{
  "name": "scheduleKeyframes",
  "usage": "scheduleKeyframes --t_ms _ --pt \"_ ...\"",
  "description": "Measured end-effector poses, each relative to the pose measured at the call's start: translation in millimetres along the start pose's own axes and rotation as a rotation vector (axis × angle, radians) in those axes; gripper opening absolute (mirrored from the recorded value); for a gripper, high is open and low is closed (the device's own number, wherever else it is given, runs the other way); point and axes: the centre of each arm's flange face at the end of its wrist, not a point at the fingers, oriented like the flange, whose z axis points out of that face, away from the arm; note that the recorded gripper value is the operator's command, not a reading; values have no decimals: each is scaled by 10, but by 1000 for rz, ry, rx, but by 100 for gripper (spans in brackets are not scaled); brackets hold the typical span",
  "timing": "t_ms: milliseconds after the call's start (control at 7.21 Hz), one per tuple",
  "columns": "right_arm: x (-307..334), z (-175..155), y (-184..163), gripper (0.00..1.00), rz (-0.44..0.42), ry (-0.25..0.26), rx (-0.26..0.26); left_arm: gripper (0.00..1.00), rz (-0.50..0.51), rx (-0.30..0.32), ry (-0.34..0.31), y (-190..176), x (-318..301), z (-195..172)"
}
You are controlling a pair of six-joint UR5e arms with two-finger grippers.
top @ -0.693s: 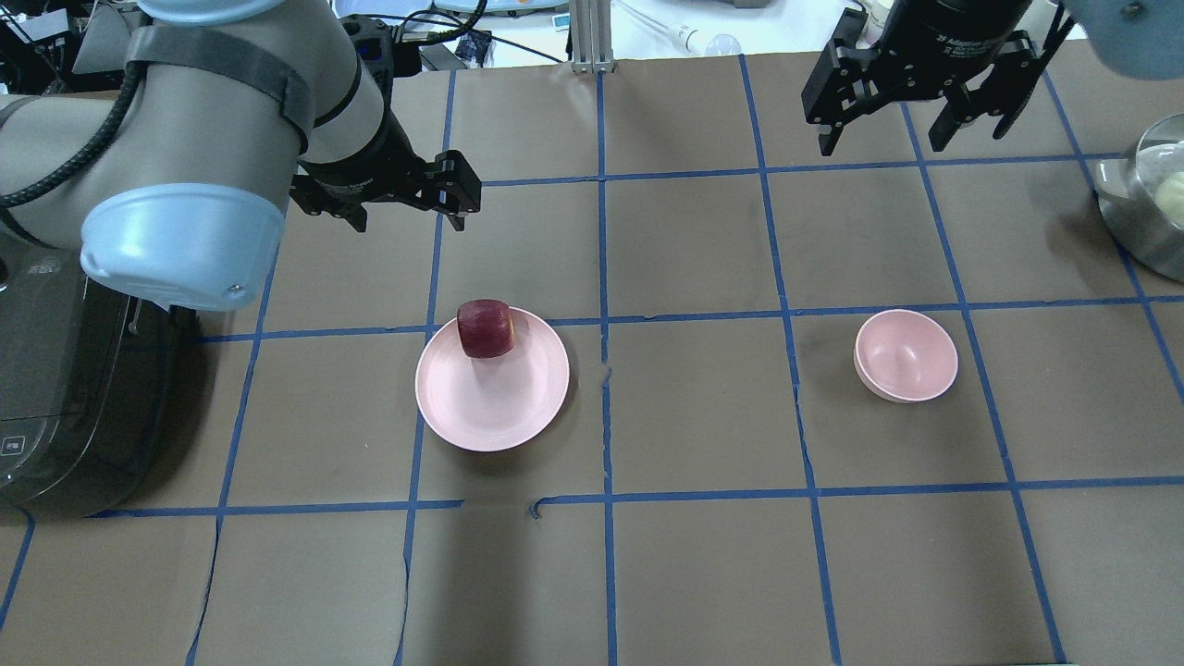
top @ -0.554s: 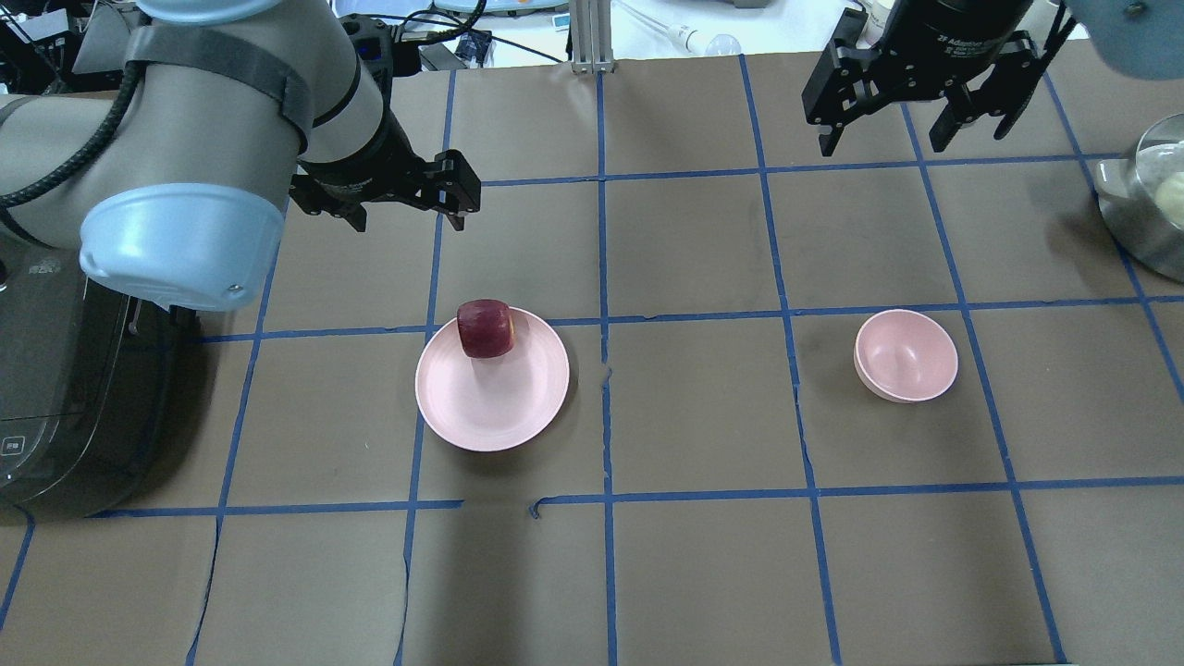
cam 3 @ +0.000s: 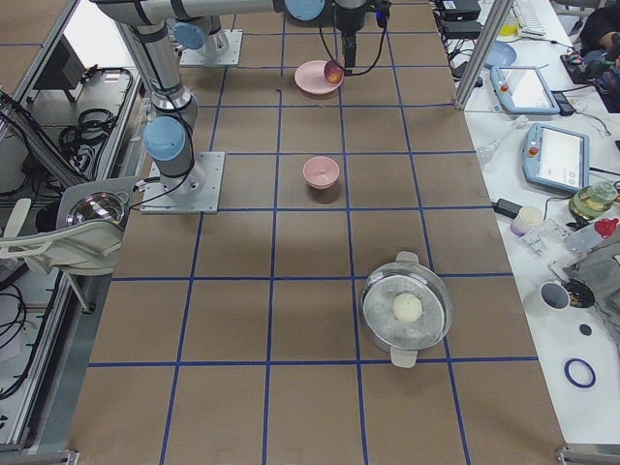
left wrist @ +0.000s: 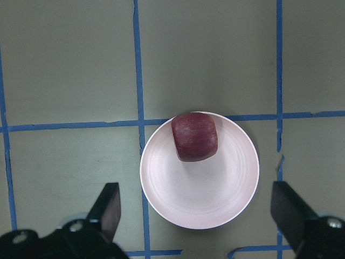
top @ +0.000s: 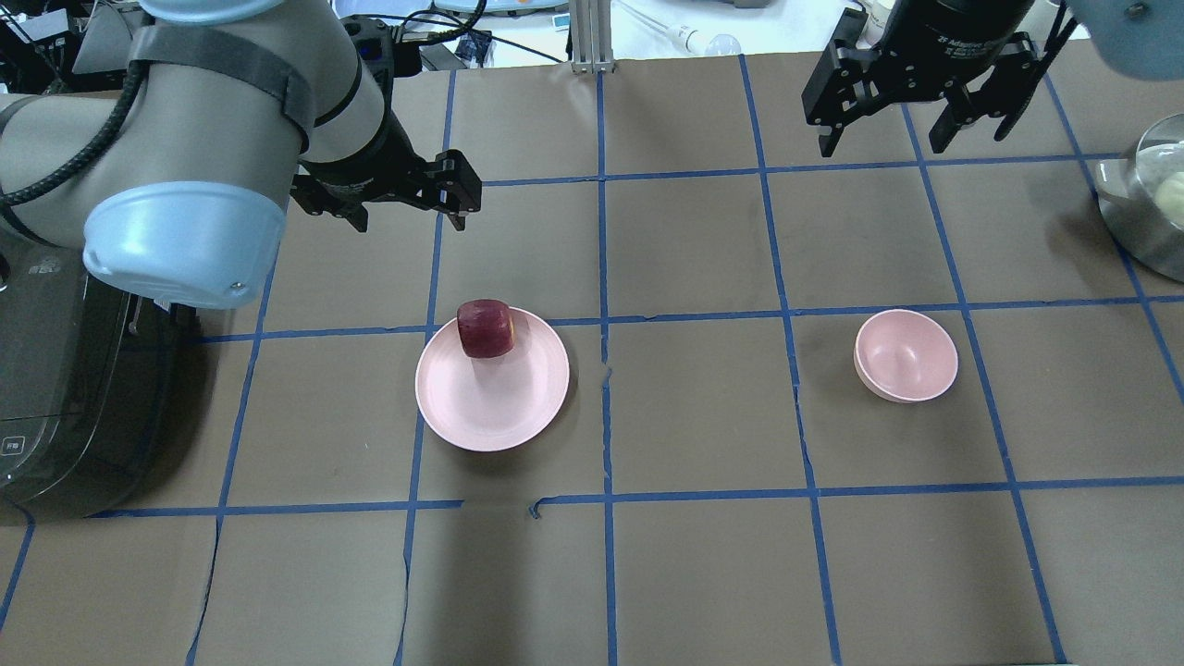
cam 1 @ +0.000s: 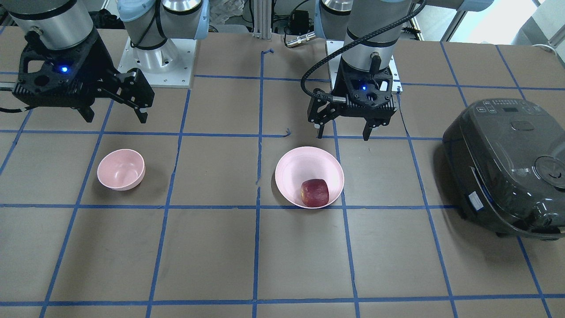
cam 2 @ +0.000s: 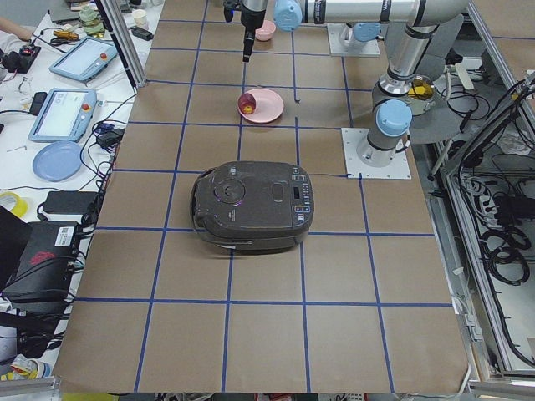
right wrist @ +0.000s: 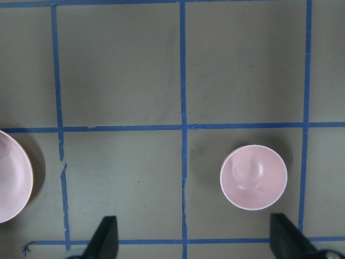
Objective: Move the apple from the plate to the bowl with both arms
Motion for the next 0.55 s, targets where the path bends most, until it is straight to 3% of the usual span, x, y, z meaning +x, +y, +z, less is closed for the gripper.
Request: scheduleKeyframes --t_ms 554 --pt "-1 8 1 100 0 -1 -1 100 -10 -130 -12 -90 -57 -246"
